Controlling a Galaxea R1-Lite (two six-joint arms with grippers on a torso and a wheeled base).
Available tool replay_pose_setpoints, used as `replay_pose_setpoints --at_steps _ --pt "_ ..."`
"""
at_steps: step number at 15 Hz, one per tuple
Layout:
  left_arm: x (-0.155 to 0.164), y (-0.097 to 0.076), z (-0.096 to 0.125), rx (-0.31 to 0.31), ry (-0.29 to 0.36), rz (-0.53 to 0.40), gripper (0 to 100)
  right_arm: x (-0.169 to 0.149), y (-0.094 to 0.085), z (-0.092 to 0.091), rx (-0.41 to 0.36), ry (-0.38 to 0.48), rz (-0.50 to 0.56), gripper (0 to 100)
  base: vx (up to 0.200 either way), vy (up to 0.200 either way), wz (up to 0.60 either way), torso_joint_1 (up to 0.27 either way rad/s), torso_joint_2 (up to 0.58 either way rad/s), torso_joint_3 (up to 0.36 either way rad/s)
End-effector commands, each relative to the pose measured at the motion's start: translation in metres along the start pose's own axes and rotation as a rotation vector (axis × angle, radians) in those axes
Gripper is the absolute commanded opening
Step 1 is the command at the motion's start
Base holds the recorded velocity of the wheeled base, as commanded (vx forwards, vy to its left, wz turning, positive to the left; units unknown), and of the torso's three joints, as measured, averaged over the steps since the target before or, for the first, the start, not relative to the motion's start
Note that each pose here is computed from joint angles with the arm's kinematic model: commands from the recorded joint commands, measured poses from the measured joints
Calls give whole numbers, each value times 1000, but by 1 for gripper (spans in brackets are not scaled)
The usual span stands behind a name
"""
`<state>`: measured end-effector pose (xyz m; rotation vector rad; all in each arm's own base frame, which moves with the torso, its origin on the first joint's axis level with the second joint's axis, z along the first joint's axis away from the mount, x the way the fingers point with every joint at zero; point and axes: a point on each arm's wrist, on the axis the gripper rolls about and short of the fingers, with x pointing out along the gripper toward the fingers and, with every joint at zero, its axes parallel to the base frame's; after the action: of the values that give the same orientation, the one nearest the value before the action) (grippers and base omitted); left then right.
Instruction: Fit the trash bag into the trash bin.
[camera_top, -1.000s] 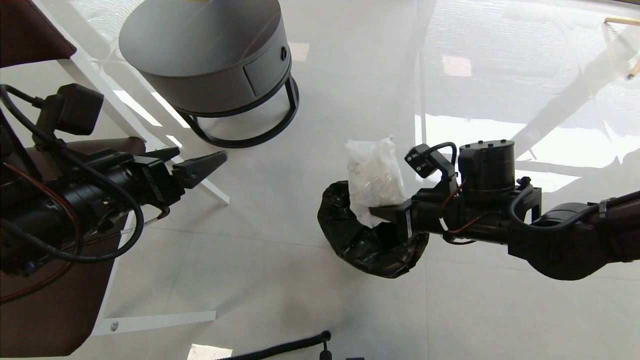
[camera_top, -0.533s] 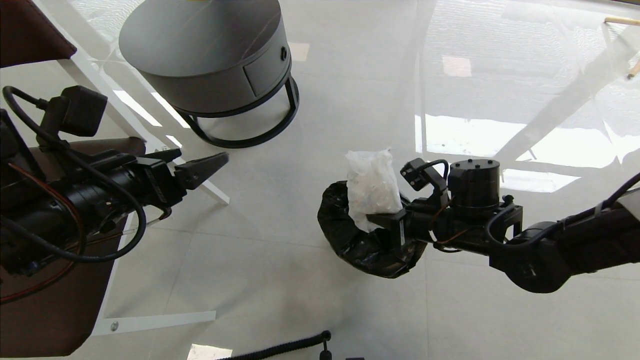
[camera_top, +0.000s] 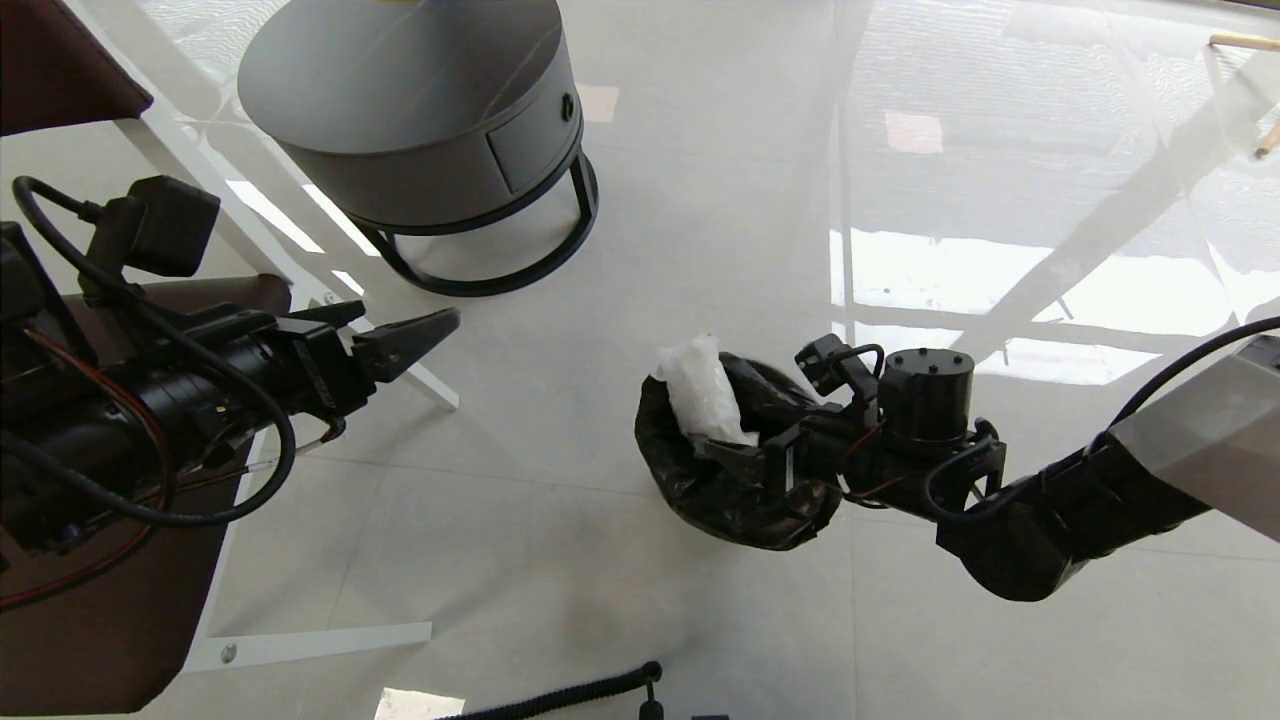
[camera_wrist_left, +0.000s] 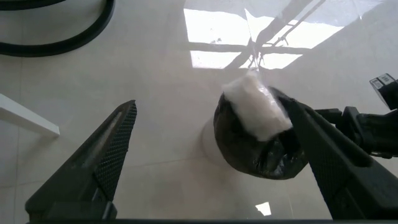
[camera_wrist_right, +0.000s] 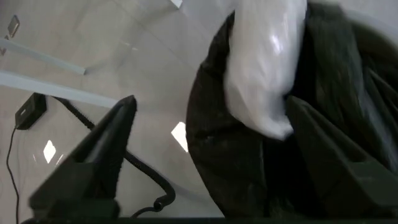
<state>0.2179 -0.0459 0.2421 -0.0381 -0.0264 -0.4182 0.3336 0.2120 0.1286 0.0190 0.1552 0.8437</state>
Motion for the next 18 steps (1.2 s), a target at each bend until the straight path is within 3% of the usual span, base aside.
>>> replay_pose_setpoints --at_steps 1,4,7,10,13,18 --pt "0 0 0 0 1 0 100 -1 -4 0 3 1 -12 100 0 0 0 0 0 0" --pt "0 0 -1 -1 2 1 100 -14 -13 11 1 -20 -43 100 0 0 0 0 0 0" --pt "1 0 -1 -1 2 -1 100 -30 -10 23 1 -25 -52 100 0 0 0 0 0 0" --pt "0 0 0 0 -1 -1 100 -35 -9 20 -6 -5 -56 100 0 0 0 0 0 0" --pt "0 0 0 0 -1 0 100 -29 -12 5 -11 28 -72 100 0 0 0 0 0 0" --pt "0 0 0 0 1 -1 100 -35 -15 -11 -185 127 -253 100 0 0 0 0 0 0"
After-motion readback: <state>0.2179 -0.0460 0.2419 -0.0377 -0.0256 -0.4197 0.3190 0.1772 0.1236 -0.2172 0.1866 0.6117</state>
